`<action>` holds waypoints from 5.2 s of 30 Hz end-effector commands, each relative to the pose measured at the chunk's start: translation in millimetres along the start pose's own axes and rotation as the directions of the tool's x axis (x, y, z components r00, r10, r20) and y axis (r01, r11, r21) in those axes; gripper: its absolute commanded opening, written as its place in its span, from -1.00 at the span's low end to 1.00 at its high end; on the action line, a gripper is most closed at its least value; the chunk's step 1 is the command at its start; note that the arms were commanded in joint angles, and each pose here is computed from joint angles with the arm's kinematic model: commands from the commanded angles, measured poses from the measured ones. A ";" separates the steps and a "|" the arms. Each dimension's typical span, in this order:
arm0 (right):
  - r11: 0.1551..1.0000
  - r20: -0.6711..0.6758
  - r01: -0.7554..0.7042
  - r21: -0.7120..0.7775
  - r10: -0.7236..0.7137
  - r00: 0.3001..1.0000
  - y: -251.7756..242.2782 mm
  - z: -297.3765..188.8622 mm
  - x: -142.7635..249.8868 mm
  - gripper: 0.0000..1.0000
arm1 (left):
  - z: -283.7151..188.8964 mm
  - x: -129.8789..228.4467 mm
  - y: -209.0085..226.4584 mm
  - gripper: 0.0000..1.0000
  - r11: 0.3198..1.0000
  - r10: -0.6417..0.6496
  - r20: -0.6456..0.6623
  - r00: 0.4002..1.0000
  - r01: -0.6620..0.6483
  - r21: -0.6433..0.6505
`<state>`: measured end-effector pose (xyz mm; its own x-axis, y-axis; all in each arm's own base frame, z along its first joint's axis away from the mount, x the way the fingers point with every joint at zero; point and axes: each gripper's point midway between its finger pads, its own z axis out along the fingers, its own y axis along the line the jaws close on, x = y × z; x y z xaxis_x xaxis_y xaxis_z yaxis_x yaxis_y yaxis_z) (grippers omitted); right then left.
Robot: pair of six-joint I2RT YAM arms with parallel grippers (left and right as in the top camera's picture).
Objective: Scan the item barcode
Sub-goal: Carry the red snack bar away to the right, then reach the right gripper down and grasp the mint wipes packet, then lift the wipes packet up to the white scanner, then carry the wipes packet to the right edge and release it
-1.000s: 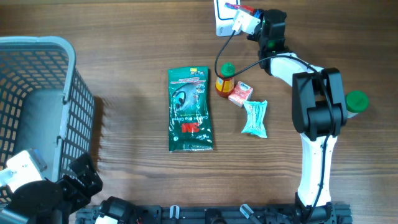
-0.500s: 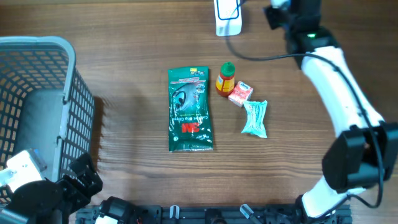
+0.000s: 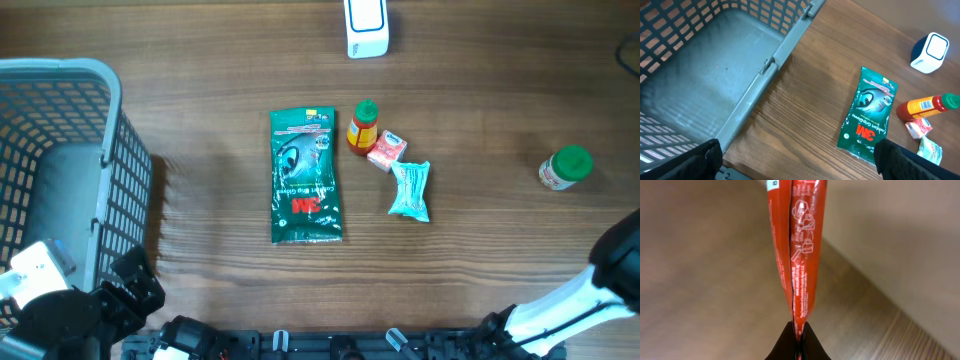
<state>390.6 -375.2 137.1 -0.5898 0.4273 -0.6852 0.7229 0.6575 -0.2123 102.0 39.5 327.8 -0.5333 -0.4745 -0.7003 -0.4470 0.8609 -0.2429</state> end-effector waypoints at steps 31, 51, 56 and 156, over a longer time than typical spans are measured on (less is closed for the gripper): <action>0.760 -0.236 0.426 -0.490 -0.586 0.775 252.1 -311.7 281.3 0.59 | -0.5 -1.0 1.4 1.00 1.000 -0.017 0.007 1.000 0.017 -0.006; 0.726 -0.248 0.585 -0.361 -0.680 0.690 270.8 -238.3 361.6 -0.31 | -0.5 -1.0 1.4 1.00 1.000 -0.017 0.007 1.000 0.017 -0.006; 0.734 -0.307 0.530 -0.425 -0.667 0.679 279.3 -242.4 378.6 -0.91 | -0.5 -1.1 1.3 1.00 1.000 -0.017 0.007 1.000 0.017 -0.006; 0.987 0.183 -0.155 0.041 0.145 0.972 142.7 -81.6 -98.1 -0.91 | -0.5 -1.0 1.4 1.00 1.000 -0.017 0.007 1.000 0.017 -0.006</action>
<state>559.4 -196.1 272.4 -0.3403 0.3452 -0.8747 0.7346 0.6783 -0.0181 102.0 39.6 327.8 -0.5331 -0.4750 -0.7002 -0.4475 0.8606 -0.2431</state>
